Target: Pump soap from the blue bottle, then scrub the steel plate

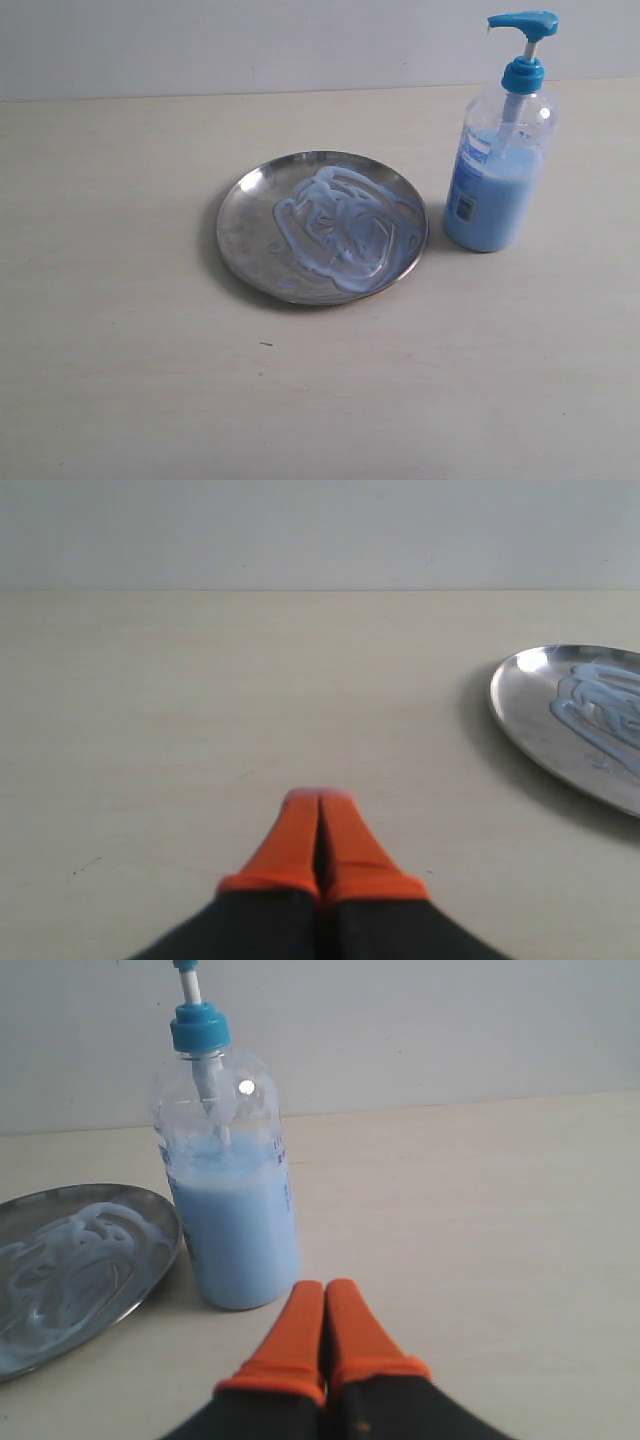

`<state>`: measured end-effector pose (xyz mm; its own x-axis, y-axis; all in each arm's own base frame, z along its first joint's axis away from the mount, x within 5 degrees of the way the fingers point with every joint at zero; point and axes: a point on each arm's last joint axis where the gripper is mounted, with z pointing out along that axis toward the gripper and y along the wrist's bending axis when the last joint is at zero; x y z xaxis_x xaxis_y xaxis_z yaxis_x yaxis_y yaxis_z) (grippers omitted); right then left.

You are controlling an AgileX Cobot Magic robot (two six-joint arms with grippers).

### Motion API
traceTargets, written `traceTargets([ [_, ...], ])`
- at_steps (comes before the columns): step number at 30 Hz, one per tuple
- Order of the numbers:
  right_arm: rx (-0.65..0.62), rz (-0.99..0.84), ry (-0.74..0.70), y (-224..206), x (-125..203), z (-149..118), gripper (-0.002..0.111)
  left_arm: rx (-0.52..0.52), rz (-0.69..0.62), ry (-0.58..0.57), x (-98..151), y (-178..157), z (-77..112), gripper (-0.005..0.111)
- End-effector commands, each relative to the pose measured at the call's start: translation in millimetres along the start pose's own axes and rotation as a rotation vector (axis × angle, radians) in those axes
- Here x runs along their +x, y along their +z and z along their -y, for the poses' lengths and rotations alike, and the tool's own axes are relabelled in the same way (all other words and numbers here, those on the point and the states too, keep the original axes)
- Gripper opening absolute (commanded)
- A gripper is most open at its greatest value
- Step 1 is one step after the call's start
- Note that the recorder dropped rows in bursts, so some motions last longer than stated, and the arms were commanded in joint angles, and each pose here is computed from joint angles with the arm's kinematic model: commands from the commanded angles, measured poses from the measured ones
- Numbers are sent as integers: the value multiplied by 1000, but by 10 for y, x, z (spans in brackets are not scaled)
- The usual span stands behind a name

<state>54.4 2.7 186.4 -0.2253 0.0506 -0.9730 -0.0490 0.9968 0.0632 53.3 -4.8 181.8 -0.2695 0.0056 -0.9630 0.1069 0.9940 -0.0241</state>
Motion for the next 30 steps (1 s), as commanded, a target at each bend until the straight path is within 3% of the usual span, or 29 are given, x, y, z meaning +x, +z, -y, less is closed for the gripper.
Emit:
traceTargets([
  [1,4,16,-13,0,-1,3,0,2,7,-11,4,-1,2,0],
  [30,5,8,-13,0,7,4,0,2,7,-9,4,-1,2,0],
])
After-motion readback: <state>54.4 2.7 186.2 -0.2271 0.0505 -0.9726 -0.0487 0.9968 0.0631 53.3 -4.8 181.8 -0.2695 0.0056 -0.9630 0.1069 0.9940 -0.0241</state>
